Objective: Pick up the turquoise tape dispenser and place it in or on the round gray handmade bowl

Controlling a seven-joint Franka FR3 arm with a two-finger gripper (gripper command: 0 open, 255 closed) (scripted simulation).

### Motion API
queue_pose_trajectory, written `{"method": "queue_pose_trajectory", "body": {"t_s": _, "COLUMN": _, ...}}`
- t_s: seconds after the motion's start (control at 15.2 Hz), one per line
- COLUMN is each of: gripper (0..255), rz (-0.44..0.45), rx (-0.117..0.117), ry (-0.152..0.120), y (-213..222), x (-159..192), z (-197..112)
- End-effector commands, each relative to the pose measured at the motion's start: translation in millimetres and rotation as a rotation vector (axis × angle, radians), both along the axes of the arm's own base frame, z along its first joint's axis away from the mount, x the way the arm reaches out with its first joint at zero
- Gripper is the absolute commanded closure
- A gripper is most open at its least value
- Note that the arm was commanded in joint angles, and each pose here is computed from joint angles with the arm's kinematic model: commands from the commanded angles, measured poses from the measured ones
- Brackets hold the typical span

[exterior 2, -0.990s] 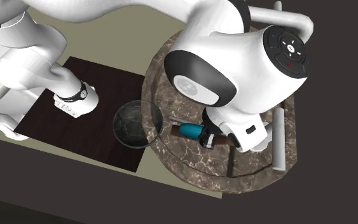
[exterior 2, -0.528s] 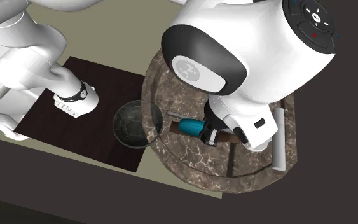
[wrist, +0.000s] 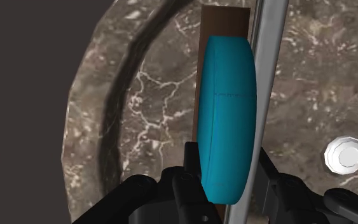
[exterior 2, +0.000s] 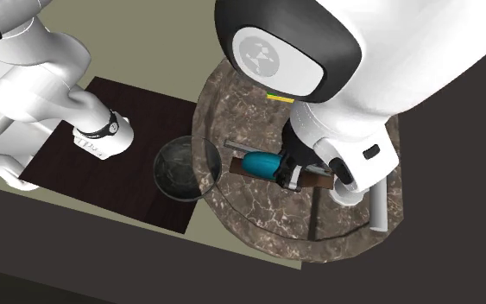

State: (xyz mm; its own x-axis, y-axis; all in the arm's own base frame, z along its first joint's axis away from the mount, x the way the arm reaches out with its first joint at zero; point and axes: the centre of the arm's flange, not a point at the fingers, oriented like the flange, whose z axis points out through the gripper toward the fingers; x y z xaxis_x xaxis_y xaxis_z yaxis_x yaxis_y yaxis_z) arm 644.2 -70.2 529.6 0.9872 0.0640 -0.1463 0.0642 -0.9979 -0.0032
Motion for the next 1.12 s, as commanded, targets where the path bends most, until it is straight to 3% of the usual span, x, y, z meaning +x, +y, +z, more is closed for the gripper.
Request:
{"method": "queue_pose_trajectory", "body": {"t_s": 0.0, "gripper": 255, "rz": 0.0, "rx": 0.0, "ry": 0.0, "y": -1, "x": 0, "z": 11}}
{"method": "queue_pose_trajectory", "body": {"t_s": 0.26, "gripper": 255, "rz": 0.0, "rx": 0.0, "ry": 0.0, "y": -1, "x": 0, "z": 31}}
{"method": "queue_pose_trajectory", "body": {"t_s": 1.06, "gripper": 255, "rz": 0.0, "rx": 0.0, "ry": 0.0, "y": -19, "x": -157, "z": 45}}
